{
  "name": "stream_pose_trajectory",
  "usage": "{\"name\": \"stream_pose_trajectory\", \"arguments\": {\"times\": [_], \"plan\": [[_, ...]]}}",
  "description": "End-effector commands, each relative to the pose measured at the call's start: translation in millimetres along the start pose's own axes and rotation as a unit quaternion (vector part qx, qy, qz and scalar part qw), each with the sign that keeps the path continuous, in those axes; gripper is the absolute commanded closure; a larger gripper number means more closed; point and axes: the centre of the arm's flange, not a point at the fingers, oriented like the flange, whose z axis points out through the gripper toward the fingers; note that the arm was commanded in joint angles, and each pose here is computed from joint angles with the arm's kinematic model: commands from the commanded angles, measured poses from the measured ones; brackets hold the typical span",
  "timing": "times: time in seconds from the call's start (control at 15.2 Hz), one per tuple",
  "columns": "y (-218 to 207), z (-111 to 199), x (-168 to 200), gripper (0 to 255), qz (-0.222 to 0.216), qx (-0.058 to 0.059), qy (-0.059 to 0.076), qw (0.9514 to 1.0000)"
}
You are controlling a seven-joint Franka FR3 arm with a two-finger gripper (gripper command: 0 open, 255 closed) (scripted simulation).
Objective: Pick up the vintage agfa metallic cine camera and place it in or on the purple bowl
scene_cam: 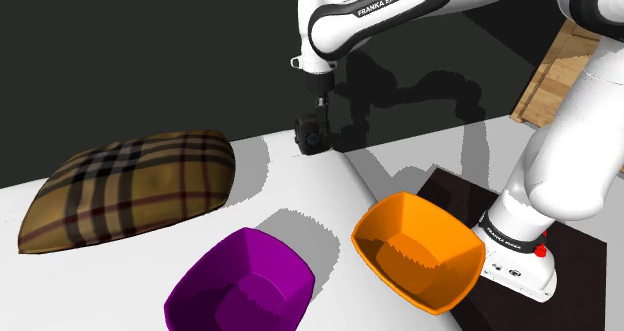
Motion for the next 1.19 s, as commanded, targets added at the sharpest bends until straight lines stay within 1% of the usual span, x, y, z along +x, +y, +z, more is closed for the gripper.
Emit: {"name": "stream_pose_trajectory", "arguments": {"times": [0.0,1.12], "plan": [[-1,-9,0,255,0.000,0.000,0.000,1.0000],[-11,-98,-5,255,0.000,0.000,0.000,1.0000]]}}
